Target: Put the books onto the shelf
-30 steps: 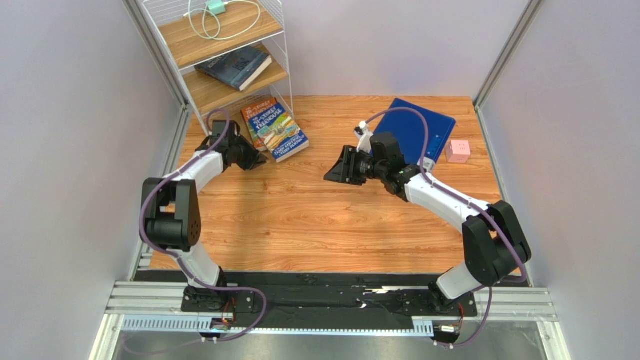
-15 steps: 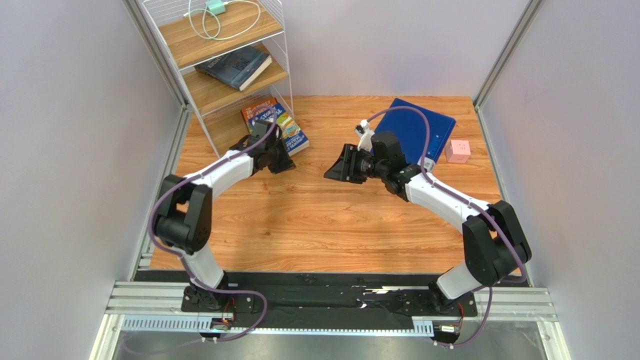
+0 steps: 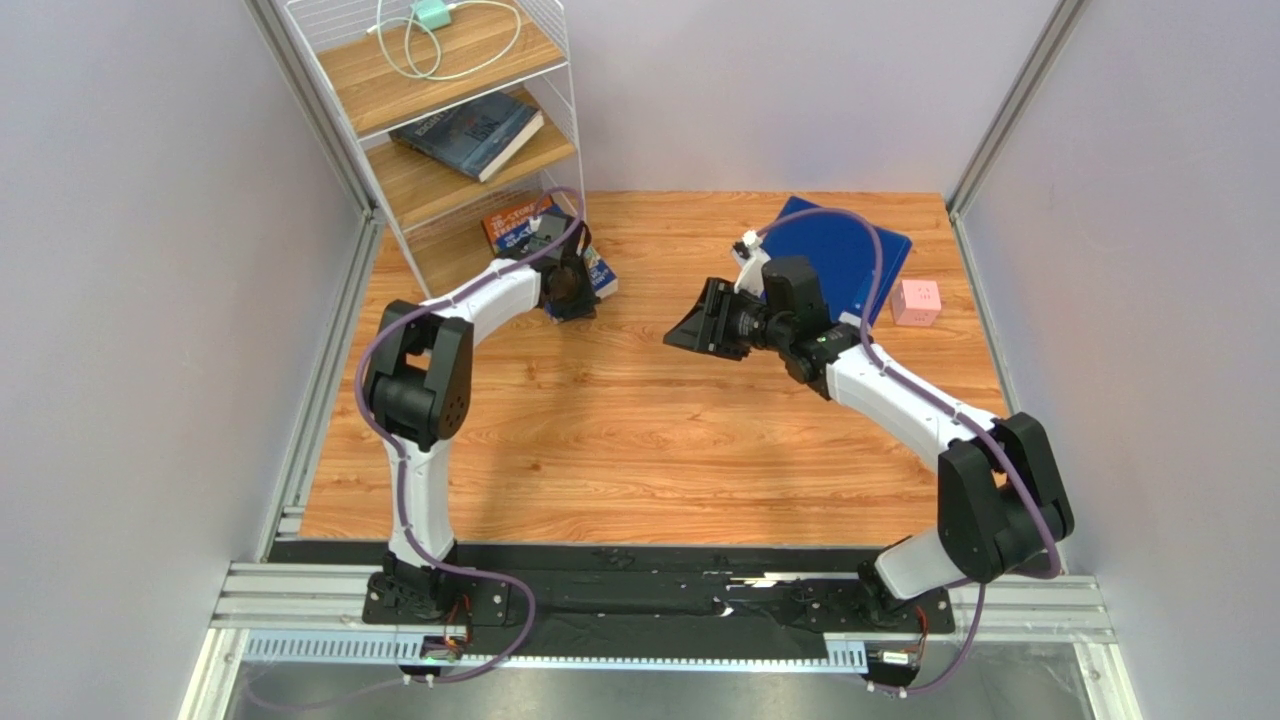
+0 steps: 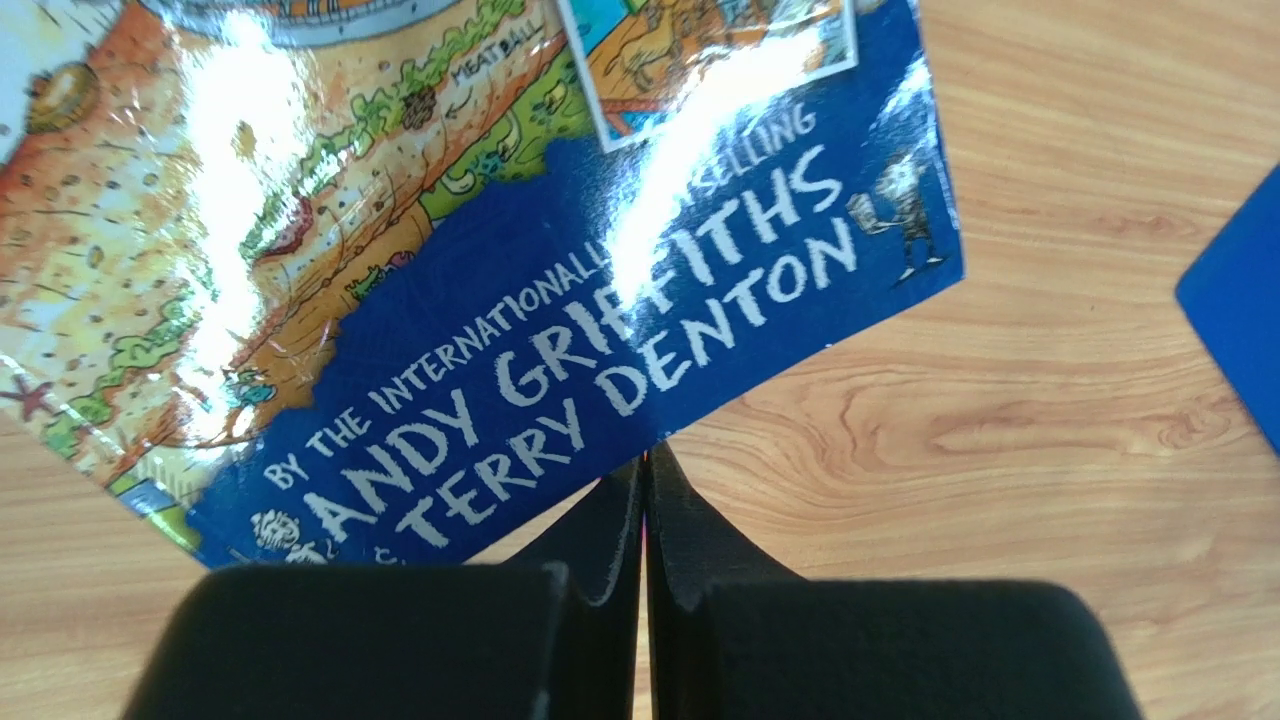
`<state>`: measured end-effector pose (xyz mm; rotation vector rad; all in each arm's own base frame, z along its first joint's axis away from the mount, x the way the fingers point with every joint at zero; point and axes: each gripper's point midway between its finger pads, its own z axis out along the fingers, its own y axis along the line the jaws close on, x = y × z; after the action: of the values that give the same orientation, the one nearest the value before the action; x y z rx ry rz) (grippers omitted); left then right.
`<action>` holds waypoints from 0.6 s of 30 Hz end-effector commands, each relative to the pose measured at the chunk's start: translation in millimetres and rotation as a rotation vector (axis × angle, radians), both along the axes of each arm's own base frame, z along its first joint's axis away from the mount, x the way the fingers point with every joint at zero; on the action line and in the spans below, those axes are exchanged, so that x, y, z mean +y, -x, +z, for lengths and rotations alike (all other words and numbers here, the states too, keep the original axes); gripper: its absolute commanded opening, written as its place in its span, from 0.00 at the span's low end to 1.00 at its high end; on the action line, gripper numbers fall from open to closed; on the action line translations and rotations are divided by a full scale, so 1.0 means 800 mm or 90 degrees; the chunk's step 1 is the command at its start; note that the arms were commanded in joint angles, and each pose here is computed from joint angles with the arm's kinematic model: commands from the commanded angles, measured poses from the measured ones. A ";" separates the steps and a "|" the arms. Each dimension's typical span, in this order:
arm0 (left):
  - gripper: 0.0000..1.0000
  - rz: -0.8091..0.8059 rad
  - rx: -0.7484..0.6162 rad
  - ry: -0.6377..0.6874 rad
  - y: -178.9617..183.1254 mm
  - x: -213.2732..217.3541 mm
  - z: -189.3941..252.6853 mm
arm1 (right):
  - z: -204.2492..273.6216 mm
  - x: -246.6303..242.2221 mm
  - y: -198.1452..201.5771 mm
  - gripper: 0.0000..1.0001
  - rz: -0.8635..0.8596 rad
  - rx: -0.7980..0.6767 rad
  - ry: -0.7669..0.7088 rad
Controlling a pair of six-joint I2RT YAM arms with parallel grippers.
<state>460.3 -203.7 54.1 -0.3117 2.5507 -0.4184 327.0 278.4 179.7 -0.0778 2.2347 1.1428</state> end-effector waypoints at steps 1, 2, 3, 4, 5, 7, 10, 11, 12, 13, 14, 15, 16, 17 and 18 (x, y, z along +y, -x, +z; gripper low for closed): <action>0.00 0.024 -0.017 -0.068 -0.021 0.021 0.021 | 0.018 -0.008 -0.004 0.53 -0.002 -0.034 -0.005; 0.00 0.032 -0.015 -0.082 -0.022 0.026 0.021 | 0.020 -0.010 -0.004 0.53 -0.004 -0.035 -0.006; 0.00 0.037 -0.008 -0.093 -0.023 0.030 0.017 | 0.018 -0.010 -0.004 0.53 -0.005 -0.033 -0.005; 0.00 0.048 -0.005 -0.105 -0.025 0.038 0.020 | 0.018 -0.011 -0.004 0.54 -0.004 -0.034 -0.006; 0.00 0.051 -0.006 -0.106 -0.026 0.041 0.021 | 0.018 -0.012 -0.005 0.54 -0.005 -0.034 -0.006; 0.00 0.065 -0.004 -0.103 -0.029 0.052 0.021 | 0.018 -0.011 -0.004 0.54 -0.002 -0.034 -0.006; 0.00 0.081 -0.002 -0.101 -0.034 0.068 0.023 | 0.018 -0.011 -0.004 0.54 -0.001 -0.034 -0.008; 0.00 0.080 0.001 -0.101 -0.034 0.072 0.023 | 0.017 -0.012 -0.003 0.53 -0.002 -0.032 -0.007; 0.00 0.082 0.000 -0.101 -0.036 0.075 0.023 | 0.016 -0.011 -0.003 0.54 0.001 -0.032 -0.006; 0.00 0.088 0.002 -0.101 -0.038 0.081 0.022 | 0.016 -0.012 -0.003 0.53 0.000 -0.031 -0.005; 0.00 0.088 0.003 -0.103 -0.039 0.085 0.020 | 0.014 -0.012 -0.003 0.53 0.000 -0.030 -0.005; 0.00 0.085 0.006 -0.094 -0.040 0.085 0.019 | 0.015 -0.011 -0.002 0.54 0.002 -0.030 -0.007; 0.00 0.081 0.005 -0.093 -0.042 0.086 0.018 | 0.016 -0.012 -0.003 0.53 0.001 -0.033 -0.007; 0.00 0.081 0.005 -0.093 -0.042 0.086 0.018 | 0.015 -0.011 -0.002 0.54 0.002 -0.030 -0.008; 0.00 0.079 0.000 -0.089 -0.044 0.085 0.020 | 0.016 -0.011 -0.002 0.53 0.002 -0.032 -0.008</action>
<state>482.8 -140.3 62.1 -0.4439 2.5549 -0.1953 329.4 269.9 175.6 -0.0612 2.2448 1.1316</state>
